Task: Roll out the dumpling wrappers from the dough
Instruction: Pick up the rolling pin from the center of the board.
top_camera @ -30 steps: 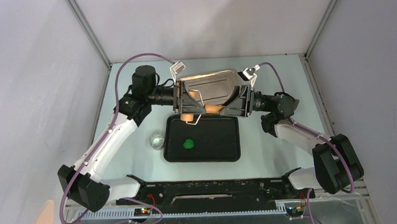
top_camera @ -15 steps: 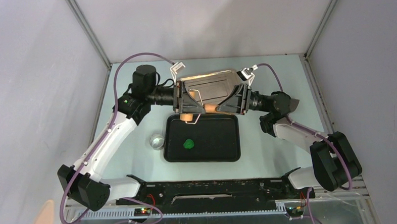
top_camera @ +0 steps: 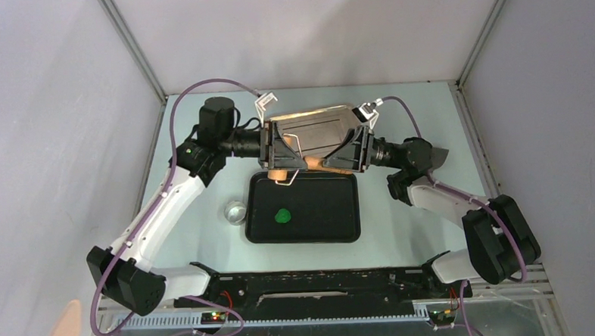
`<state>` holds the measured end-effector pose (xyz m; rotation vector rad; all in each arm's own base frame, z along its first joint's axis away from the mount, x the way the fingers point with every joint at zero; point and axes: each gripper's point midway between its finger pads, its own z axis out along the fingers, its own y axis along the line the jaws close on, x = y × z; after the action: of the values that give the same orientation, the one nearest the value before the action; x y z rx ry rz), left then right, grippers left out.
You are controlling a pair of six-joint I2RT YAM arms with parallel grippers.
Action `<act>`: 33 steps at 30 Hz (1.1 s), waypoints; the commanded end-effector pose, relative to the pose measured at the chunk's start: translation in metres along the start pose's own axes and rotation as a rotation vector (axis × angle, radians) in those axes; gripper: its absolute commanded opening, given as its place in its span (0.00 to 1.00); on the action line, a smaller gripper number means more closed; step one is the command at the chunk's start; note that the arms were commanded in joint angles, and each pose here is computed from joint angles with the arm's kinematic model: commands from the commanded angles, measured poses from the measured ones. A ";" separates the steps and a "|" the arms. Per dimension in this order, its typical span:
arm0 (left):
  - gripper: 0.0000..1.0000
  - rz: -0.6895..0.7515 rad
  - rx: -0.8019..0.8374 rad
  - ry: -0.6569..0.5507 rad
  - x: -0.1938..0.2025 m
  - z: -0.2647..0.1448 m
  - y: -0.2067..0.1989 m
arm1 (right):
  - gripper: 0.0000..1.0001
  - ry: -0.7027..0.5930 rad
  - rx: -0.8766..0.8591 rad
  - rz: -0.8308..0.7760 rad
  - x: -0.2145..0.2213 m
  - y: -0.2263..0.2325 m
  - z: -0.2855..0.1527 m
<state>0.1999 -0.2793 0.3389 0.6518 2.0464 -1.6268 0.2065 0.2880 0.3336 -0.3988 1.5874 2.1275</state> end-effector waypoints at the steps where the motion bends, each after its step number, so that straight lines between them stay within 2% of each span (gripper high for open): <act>1: 0.00 0.050 0.002 -0.035 -0.012 -0.002 -0.007 | 0.46 0.007 -0.073 -0.064 0.002 0.019 0.008; 4: 0.00 0.043 0.007 -0.028 -0.012 -0.001 -0.006 | 0.38 0.009 -0.076 -0.061 0.003 0.017 0.009; 6: 0.00 0.040 0.007 -0.026 -0.012 -0.001 -0.005 | 0.19 0.008 -0.081 -0.057 0.002 0.017 0.009; 9: 0.00 0.040 0.002 -0.028 -0.012 -0.001 -0.004 | 0.11 0.009 -0.084 -0.050 0.002 0.016 0.009; 11: 0.00 0.039 0.001 -0.028 -0.013 -0.001 -0.003 | 0.01 0.008 -0.084 -0.052 0.003 0.016 0.009; 19: 0.00 0.009 -0.041 -0.050 -0.012 -0.001 0.009 | 0.00 -0.035 -0.003 -0.079 -0.004 0.009 0.009; 20: 0.00 0.004 -0.041 -0.058 -0.013 -0.001 0.010 | 0.08 -0.032 0.010 -0.082 -0.003 0.007 0.009; 21: 0.00 -0.006 -0.044 -0.064 -0.013 -0.001 0.011 | 0.28 -0.029 0.018 -0.088 -0.002 0.007 0.008; 22: 0.00 -0.016 -0.044 -0.069 -0.015 -0.002 0.012 | 0.40 -0.022 0.017 -0.096 -0.001 0.008 0.008; 23: 0.00 -0.029 -0.043 -0.069 -0.015 -0.001 0.014 | 0.49 -0.019 0.015 -0.102 0.000 0.009 0.007; 24: 0.00 -0.043 -0.043 -0.072 -0.016 -0.001 0.017 | 0.54 -0.017 0.014 -0.106 0.001 0.010 0.007; 33: 0.00 -0.060 -0.012 -0.099 -0.024 -0.001 0.014 | 0.60 0.006 -0.016 -0.102 0.006 0.011 0.009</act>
<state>0.2143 -0.2753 0.3268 0.5136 2.1090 -1.6614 0.2072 0.2921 0.3300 -0.4042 1.6002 2.0574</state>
